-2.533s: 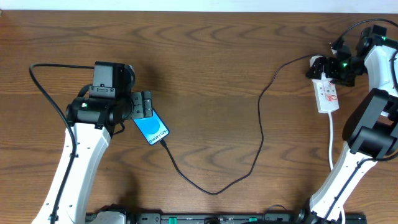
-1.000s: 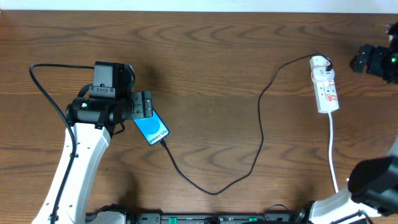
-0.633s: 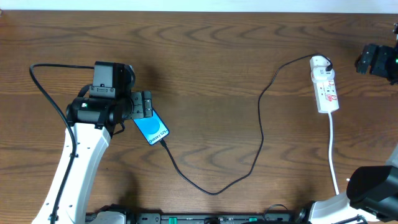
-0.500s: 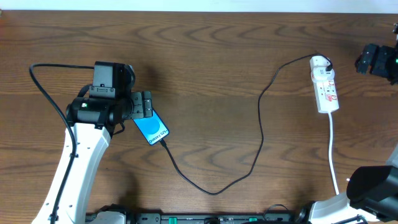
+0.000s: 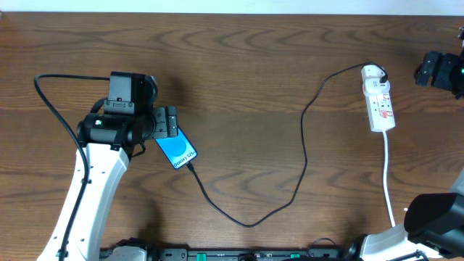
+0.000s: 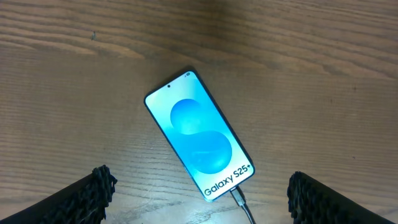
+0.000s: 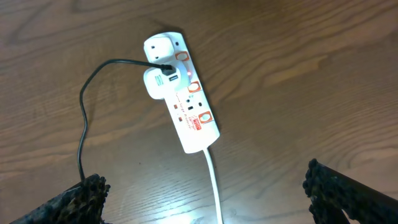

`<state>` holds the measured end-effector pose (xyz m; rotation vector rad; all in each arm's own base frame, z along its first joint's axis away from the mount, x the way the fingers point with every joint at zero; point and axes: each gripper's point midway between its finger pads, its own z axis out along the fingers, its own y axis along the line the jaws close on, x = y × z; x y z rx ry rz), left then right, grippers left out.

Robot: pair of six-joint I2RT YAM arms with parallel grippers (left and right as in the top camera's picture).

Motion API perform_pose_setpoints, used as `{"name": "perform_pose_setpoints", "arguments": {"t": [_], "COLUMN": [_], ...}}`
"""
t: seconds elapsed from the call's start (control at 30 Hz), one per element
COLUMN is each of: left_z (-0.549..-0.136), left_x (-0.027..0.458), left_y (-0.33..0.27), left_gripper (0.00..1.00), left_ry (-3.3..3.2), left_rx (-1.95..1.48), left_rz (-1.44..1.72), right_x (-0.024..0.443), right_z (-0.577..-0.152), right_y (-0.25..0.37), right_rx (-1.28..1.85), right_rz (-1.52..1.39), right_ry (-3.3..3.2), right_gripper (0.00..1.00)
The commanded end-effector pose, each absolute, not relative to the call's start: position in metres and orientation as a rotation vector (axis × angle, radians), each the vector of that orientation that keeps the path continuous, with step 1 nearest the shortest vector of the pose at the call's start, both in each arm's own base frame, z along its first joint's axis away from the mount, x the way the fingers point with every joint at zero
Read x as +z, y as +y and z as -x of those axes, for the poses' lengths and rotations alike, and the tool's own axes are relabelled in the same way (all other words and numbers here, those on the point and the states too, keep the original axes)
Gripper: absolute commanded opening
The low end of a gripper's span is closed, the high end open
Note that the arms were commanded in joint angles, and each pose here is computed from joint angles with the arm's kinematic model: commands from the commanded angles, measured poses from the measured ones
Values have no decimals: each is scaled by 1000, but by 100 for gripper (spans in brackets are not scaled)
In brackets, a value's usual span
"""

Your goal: Plug charger to phone and switch on socket

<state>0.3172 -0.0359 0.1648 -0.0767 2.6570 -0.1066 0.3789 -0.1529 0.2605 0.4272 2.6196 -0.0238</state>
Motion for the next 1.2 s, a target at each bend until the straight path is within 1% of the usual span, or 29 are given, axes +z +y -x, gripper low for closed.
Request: {"name": "perform_pose_setpoints", "arguments": {"t": [0.0,0.5,0.7,1.17], "left_z": [-320,-318,-305,-283], "left_x": [171,171,173,191], "left_y": [-33,-30,-25,-23], "left_gripper": [91,91,91,91], "left_ry": [2640,2640,2619,2185], "left_rx": [-83,-56,-36,-102], "left_rz": [63,69,76,74], "right_x": [268,268,268,268], "right_z": [-379,-379,-379,-379], "right_y": [-153,-153,-153,-153], "right_rx": [-34,-34,-34,-34], "right_rz": [-440,-440,-440,-440], "right_ry": [2599,2599,2599,2599], "right_gripper": [99,99,99,99]}}
